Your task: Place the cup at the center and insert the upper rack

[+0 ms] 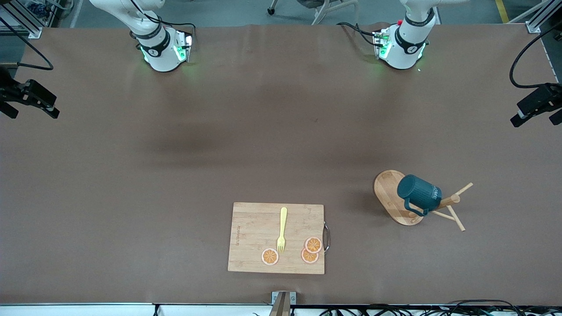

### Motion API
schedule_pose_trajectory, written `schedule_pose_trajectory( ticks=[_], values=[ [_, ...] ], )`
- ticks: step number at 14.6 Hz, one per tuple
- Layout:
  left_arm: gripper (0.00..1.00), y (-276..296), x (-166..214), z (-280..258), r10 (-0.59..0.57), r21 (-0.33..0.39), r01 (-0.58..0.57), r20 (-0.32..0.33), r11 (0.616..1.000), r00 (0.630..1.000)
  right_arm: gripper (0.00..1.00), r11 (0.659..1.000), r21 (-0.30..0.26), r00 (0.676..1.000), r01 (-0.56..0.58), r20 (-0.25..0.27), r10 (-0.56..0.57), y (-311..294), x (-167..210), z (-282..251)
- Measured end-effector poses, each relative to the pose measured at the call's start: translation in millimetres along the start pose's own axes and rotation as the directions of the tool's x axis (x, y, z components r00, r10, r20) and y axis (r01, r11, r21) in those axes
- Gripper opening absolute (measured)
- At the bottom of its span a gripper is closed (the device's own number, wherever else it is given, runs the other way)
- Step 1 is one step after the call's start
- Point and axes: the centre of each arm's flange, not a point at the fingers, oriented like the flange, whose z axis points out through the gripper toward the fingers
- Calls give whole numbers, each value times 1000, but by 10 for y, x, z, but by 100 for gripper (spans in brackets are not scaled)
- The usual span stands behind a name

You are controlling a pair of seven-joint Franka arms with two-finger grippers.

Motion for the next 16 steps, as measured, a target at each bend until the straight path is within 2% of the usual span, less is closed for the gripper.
schedule_pose_trajectory(
  ticks=[8,12,16],
  values=[
    [100,-17,3,-14,0,11,0,-3,1000,1000,100,1000,0,1000,-2,2,2,11,-3,1],
    [100,-47,5,-23,10,62,-9,-7,998,1000,100,1000,0,1000,-3,2,3,14,-3,1],
    [100,-55,6,-29,10,67,-10,-9,998,1000,100,1000,0,1000,-4,6,4,19,-7,4]
  ],
)
